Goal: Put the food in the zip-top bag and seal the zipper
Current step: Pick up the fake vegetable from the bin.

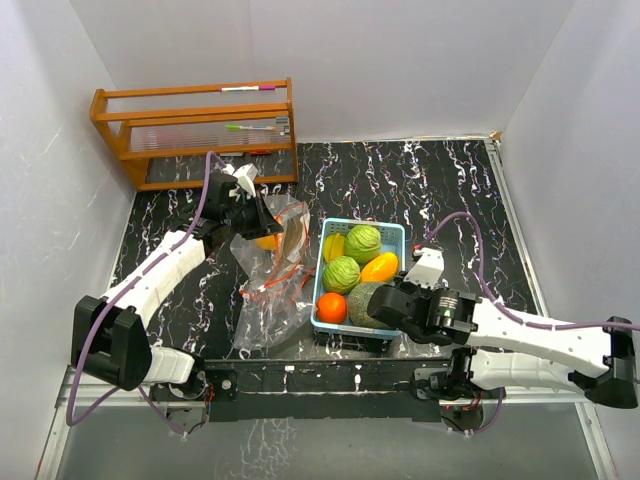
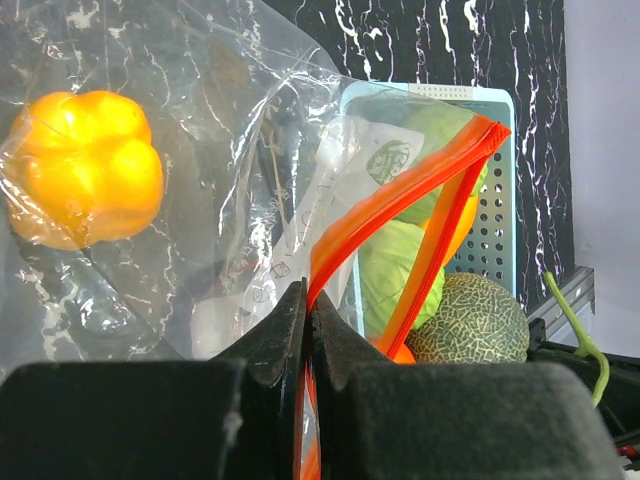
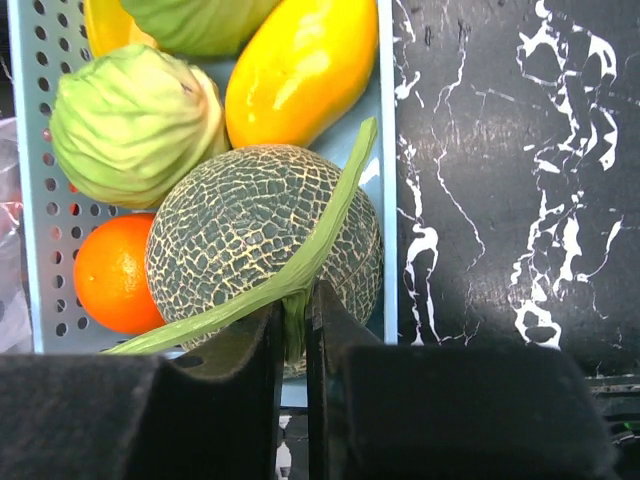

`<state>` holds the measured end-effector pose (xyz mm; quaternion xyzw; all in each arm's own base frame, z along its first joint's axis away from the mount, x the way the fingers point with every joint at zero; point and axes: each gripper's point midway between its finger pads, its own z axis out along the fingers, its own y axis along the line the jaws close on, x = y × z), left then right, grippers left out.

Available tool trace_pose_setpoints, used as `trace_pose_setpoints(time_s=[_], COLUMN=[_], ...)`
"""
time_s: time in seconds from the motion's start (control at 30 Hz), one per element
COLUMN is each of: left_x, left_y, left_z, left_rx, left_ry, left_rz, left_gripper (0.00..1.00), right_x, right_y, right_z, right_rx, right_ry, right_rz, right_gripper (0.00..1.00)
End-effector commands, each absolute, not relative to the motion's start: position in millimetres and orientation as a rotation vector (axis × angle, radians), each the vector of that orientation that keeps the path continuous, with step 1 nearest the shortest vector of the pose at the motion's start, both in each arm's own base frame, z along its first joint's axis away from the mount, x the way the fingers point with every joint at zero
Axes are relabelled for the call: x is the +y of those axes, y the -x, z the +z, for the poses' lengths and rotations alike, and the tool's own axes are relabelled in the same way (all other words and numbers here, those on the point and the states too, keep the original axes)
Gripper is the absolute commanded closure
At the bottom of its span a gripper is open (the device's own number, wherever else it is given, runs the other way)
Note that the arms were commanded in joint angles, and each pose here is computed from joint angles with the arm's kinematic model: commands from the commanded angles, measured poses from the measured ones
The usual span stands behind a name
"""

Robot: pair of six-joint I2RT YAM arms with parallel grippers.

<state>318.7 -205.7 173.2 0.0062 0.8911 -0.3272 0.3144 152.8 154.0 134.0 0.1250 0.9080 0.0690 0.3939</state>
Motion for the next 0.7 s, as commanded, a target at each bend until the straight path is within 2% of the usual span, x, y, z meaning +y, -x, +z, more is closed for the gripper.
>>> trace_pose_setpoints(time_s=[0.0,0.27,0.47,0.67], left_x=[-209.0,-208.7,-209.7,-212.1], left_y=[-316.3,-316.9,-316.9,-314.6], left_z=[182.4,193.3,204.3,207.1], left_rx=[2.33,2.313,2.291,2.289], left_ry=[-0.036,-0.046,-0.052,-0.051], left_rz=[-0.89,-0.887,-0.9,-0.926], left_gripper=[1.0,1.0,1.0,1.0], right_x=[159.5,183.3,192.1,236.5], right_y=[-171.7,-187.9,-196.0,-210.2], right_z=[184.2,311.7,357.3,396.7], right_rx=[2.146,1.868,1.692,1.553], right_ry=[-0.316,-0.187,-0.157,-0.075], right_rz=[0.28,0.577,0.669,0.723], right_gripper=[0.92,0.92,0.92,0.92])
